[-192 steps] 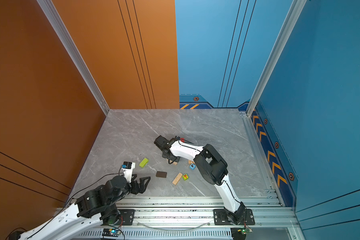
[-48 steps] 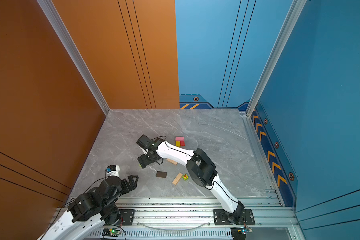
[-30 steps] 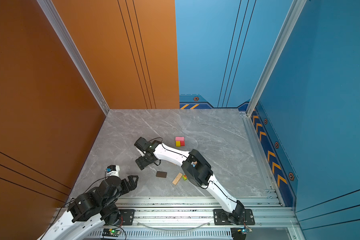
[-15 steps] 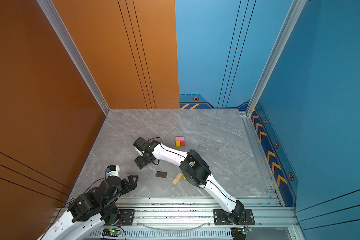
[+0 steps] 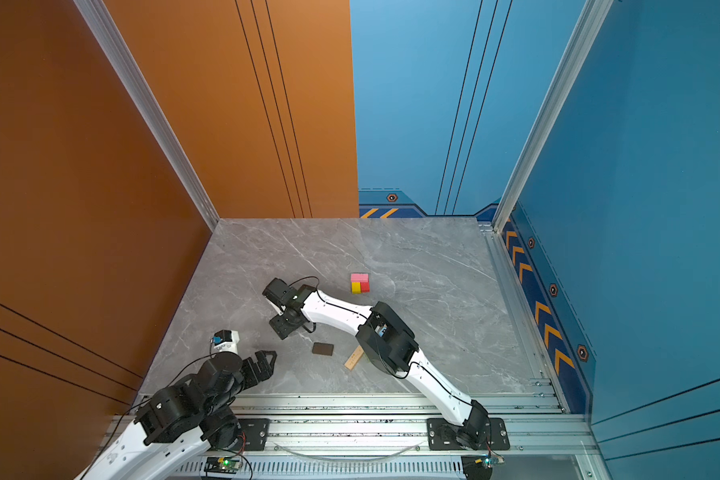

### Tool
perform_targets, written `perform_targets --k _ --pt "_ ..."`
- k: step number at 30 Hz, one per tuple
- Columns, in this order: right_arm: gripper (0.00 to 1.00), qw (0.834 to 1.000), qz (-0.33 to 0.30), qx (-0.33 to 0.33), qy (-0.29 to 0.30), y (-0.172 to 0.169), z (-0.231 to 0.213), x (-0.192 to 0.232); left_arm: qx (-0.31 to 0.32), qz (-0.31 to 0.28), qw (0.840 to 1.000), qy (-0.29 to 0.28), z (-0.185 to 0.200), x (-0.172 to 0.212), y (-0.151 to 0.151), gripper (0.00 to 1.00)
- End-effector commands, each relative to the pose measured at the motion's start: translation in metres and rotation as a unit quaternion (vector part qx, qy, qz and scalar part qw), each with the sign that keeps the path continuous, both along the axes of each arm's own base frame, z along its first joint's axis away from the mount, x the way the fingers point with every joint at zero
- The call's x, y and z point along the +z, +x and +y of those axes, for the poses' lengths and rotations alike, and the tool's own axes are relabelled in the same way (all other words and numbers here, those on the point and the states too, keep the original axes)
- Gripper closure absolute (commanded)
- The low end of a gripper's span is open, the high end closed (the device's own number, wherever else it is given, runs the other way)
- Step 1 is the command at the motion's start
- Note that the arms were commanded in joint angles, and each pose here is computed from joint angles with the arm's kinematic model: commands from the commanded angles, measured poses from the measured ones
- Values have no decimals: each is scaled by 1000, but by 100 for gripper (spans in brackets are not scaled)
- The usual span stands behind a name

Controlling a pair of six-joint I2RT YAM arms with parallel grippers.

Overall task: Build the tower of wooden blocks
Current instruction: 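Lower the right gripper and close it on the lime green block, then carry the lime green block to the stack and lower it beside it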

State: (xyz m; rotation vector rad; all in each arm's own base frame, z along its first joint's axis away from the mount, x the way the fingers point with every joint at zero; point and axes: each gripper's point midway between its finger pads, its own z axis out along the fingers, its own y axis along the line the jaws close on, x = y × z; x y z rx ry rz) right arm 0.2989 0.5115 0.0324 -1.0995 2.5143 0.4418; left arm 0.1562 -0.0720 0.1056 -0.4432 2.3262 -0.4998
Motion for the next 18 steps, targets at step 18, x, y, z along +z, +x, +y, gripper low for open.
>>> perform_targets --k 18 --pt "46 996 -40 -47 -68 10 -38 -7 7 -11 1000 10 6 3 2 2"
